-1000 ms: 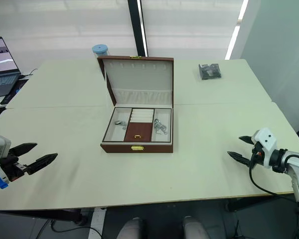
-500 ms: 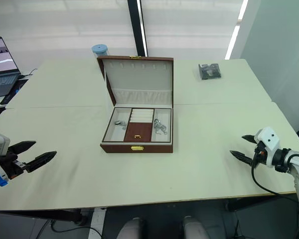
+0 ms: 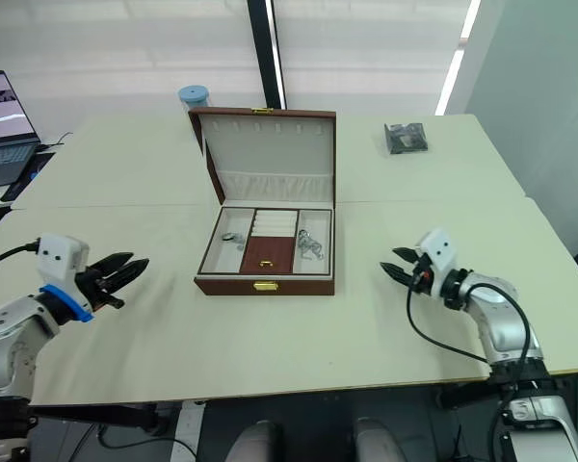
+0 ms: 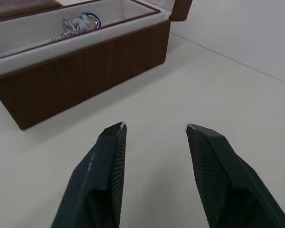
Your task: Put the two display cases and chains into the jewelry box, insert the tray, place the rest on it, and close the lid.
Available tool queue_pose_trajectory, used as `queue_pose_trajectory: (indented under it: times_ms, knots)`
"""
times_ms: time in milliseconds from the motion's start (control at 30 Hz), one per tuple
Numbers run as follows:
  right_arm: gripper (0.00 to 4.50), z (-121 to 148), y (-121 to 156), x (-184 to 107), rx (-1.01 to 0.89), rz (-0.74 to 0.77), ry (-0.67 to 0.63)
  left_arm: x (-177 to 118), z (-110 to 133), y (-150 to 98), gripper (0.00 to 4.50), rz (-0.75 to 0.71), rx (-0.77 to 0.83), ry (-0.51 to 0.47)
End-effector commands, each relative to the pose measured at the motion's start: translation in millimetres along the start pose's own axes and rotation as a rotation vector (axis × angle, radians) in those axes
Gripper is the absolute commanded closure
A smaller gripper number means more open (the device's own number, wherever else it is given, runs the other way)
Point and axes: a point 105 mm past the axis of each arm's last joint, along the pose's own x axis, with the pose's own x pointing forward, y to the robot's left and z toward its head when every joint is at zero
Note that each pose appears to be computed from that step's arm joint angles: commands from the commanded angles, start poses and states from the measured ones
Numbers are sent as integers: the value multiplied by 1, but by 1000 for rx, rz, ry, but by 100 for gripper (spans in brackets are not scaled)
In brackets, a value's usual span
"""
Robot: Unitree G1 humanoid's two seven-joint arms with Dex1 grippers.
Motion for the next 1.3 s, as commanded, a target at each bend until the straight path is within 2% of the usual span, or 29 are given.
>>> queue_pose_trajectory:
  times_ms: [33, 67, 167, 367, 567, 933, 1300]
  knots:
    - [337, 14, -2, 20, -28, -31, -30, 18, 2, -4, 419, -11, 19, -13]
    - [364, 16, 0, 29, -30, -27, -31, 26, 1, -8, 448, -28, 15, -13]
    - [446, 19, 6, 44, -36, -17, -33, 41, 3, -18, 450, -77, 7, -29]
    - [446, 23, 18, 70, -47, 10, -39, 61, 10, -45, 450, -209, -12, -47]
    - [446, 32, 34, 77, -30, 76, -76, 66, 16, -72, 450, -342, -53, -64]
    - [446, 33, 71, 66, 32, 249, -89, 52, 3, -118, 450, -488, -88, -12]
    - [446, 21, 90, 43, 61, 288, -38, 25, -11, -144, 450, -537, -157, 41]
